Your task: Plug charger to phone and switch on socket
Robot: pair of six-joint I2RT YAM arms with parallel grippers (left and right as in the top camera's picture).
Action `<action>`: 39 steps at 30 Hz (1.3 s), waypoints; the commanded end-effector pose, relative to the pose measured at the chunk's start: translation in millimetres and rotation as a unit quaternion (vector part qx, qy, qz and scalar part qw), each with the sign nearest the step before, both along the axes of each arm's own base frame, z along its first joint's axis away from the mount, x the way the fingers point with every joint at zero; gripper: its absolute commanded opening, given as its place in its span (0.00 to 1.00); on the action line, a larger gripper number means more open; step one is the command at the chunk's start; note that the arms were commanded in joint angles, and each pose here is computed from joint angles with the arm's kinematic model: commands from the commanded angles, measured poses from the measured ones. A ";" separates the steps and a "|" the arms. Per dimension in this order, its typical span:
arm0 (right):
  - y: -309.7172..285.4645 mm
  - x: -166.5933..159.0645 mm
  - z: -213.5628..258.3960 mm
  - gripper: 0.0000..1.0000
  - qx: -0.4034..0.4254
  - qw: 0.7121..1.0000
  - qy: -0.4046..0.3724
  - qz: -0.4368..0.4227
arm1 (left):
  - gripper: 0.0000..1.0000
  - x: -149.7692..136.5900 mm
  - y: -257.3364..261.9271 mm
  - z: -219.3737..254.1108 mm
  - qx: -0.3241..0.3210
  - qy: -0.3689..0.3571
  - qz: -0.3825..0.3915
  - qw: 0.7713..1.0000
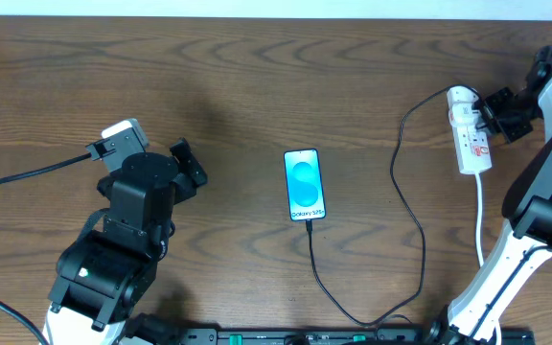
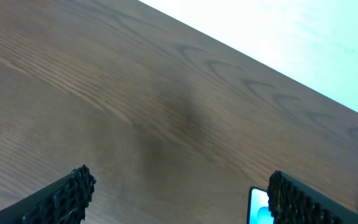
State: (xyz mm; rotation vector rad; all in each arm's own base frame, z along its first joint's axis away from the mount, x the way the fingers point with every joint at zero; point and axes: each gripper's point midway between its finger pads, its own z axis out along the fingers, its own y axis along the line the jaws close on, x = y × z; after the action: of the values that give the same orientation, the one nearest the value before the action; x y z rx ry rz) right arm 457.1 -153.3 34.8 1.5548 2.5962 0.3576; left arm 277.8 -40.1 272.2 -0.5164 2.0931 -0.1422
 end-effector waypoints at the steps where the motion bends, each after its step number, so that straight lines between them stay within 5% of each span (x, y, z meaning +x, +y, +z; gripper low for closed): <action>1: -6.9 7.6 3.1 0.01 0.008 1.000 -0.011 -0.007 | 0.91 0.4 4.6 4.2 0.006 -0.005 0.008 1.000; 19: -9.3 9.8 11.3 0.01 0.003 1.000 -0.011 -0.007 | 0.91 0.4 4.6 4.2 0.006 -0.005 0.008 1.000; 39: 28.1 7.2 -31.4 0.01 -0.018 0.997 0.050 0.055 | 0.91 0.4 4.6 4.2 0.006 -0.005 0.008 1.000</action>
State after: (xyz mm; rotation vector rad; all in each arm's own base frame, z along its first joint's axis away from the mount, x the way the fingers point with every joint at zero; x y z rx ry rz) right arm 461.3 -153.9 24.0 1.5289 2.6569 0.1936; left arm 277.8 -40.1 272.2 -0.5164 2.0931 -0.1422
